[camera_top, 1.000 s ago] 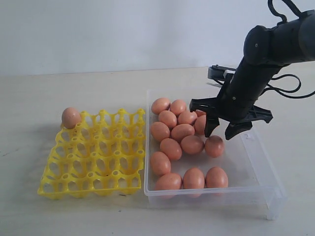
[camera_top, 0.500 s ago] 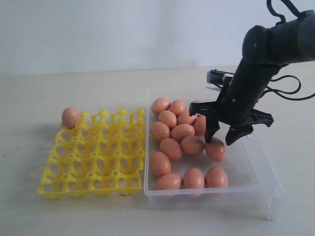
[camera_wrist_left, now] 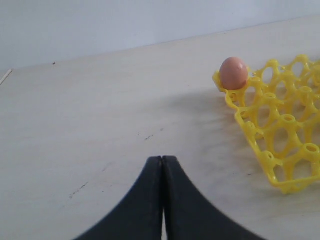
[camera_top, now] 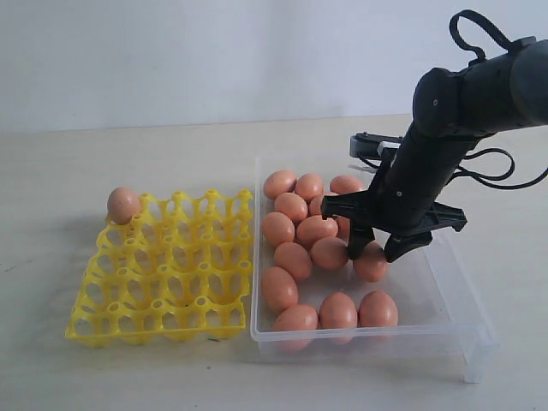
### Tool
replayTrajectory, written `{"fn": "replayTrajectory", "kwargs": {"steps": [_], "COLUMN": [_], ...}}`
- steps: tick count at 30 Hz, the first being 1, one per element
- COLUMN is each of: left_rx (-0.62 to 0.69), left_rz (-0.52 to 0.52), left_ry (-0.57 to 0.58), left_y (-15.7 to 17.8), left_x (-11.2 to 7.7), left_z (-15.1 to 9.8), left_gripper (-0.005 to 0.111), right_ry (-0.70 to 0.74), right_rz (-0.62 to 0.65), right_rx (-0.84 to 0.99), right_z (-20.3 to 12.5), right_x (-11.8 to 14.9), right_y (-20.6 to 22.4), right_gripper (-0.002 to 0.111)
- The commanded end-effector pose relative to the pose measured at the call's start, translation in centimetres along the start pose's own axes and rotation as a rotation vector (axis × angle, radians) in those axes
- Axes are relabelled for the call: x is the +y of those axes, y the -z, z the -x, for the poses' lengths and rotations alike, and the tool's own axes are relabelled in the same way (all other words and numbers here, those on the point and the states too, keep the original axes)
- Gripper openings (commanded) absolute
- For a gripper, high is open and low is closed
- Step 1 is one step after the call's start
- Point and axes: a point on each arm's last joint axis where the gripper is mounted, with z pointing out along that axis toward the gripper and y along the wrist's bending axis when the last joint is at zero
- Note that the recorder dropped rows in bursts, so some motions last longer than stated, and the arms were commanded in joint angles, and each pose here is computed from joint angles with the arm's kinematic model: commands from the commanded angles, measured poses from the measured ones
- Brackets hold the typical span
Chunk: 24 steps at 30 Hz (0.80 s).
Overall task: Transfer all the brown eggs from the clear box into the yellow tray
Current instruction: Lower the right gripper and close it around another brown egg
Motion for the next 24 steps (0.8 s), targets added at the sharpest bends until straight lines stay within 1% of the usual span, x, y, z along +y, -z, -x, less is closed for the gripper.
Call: {"fn": "replayTrajectory", "kwargs": {"steps": [1, 4, 6, 9, 11, 12, 18, 24], "left_rx": [-0.016, -0.016, -0.016, -0.016, -0.016, -0.016, -0.016, -0.016], "left_rz": [-0.005, -0.005, -0.005, -0.005, -0.005, -0.005, -0.005, -0.005], "left_ry": [0.008, 0.008, 0.008, 0.008, 0.008, 0.008, 0.008, 0.008], "left_y": [0.1, 0.1, 0.1, 0.1, 0.1, 0.1, 0.1, 0.1], "left_x": [0.0, 0.0, 0.0, 0.0, 0.0, 0.0, 0.0, 0.0], "left_z": [0.2, 0.2, 0.2, 0.2, 0.2, 0.2, 0.2, 0.2], "left_gripper": [0.0, 0.0, 0.0, 0.0, 0.0, 0.0, 0.0, 0.0], "right_ry": [0.039, 0.05, 0.058, 0.086, 0.139, 0.161, 0.184, 0.23], "right_rz": [-0.037, -0.048, -0.058, -0.065, -0.067, -0.067, -0.061, -0.032], "right_rx": [0.011, 0.008, 0.026, 0.045, 0.065, 0.07, 0.051, -0.073], "right_z": [-0.4, -0.3, -0.4, -0.5, -0.7, -0.7, -0.7, -0.3], "right_x": [-0.6, -0.7, -0.9, -1.0, -0.9, -0.8, -0.7, 0.0], "right_y": [-1.0, -1.3, -1.9, -2.5, -2.8, -2.9, -2.0, 2.0], "right_gripper": [0.048, 0.048, 0.043, 0.026, 0.007, 0.0, 0.0, 0.0]}}
